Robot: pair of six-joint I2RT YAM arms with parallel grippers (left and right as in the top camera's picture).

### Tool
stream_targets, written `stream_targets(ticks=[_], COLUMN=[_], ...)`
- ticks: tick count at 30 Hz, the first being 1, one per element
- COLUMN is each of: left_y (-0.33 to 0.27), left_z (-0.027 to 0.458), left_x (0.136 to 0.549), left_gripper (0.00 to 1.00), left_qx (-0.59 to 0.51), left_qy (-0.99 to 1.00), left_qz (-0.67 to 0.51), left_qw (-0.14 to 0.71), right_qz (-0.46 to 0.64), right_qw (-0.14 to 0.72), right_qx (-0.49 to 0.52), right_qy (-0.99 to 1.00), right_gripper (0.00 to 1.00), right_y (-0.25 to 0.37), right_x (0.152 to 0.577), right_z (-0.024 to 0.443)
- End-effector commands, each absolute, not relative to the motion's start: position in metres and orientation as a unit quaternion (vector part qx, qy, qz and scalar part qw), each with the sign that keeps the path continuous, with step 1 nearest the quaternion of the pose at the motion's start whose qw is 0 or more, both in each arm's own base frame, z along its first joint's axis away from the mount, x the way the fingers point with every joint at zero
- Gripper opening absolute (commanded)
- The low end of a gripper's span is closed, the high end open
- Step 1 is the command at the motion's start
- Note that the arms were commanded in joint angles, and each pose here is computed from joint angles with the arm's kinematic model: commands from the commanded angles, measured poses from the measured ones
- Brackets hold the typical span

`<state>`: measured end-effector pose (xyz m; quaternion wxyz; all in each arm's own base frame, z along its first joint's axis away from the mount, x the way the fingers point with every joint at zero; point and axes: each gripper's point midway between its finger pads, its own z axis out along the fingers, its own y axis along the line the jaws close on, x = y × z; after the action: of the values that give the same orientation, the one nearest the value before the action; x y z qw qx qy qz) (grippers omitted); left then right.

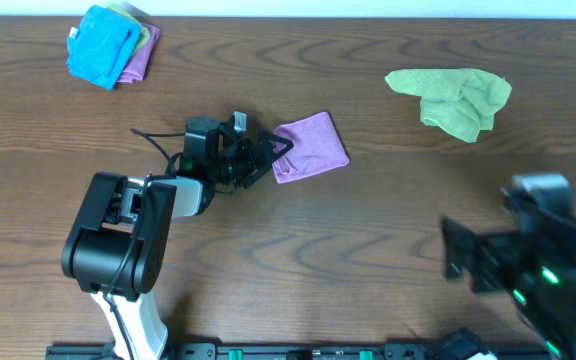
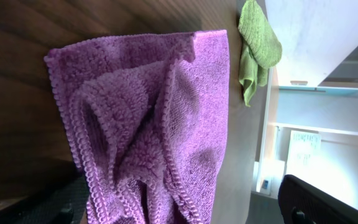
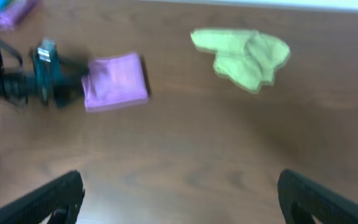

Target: Fold the cloth

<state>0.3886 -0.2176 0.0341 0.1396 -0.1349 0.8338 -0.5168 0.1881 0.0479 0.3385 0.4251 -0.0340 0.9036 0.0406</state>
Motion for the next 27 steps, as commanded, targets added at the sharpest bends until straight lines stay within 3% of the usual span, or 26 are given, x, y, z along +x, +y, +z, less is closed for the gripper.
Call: stream_targets(ticks=[1, 3, 4, 5, 6, 7, 15, 27], left_y=[-0.204, -0.205, -0.205, -0.206, -0.206, -0.207, -0.210, -0.211], left_z=[-0.019, -0.019, -0.019, -0.019, -0.018, -0.018, -0.015, -0.014], left_x=[0.371, 0.370, 0.370, 0.369, 0.369, 0.368, 0.365, 0.364], left_gripper=[0.99, 0.99, 0.99, 0.99, 0.99, 0.99, 1.00, 1.00], left_qx=[-0.180, -0.179, -0.178, -0.177, -0.175, -0.174, -0.168, -0.164], left_qy=[0.861, 0.861, 0.860, 0.860, 0.859, 0.859, 0.856, 0.855], left_qz=[-0.465, -0.466, -0.467, -0.469, -0.471, -0.472, -0.482, -0.485], left_qw=[0.102, 0.101, 0.100, 0.099, 0.097, 0.096, 0.087, 0.084], right_qz=[0.024, 0.022, 0.021, 0.017, 0.018, 0.023, 0.112, 0.141], right_qw=[0.391, 0.396, 0.395, 0.392, 0.383, 0.371, 0.252, 0.255], right_qx=[-0.018, -0.013, -0.006, 0.002, 0.009, 0.013, 0.033, 0.027], right_qy=[0.920, 0.918, 0.919, 0.920, 0.923, 0.928, 0.961, 0.956], right_gripper=[0.96, 0.86, 0.71, 0.43, 0.07, 0.01, 0.01, 0.02], right_y=[0.061, 0.074, 0.080, 0.082, 0.085, 0.089, 0.125, 0.148], right_x=[0.221, 0.253, 0.273, 0.289, 0.306, 0.323, 0.414, 0.451], right_z=[0.288, 0.264, 0.248, 0.236, 0.222, 0.207, 0.090, 0.055])
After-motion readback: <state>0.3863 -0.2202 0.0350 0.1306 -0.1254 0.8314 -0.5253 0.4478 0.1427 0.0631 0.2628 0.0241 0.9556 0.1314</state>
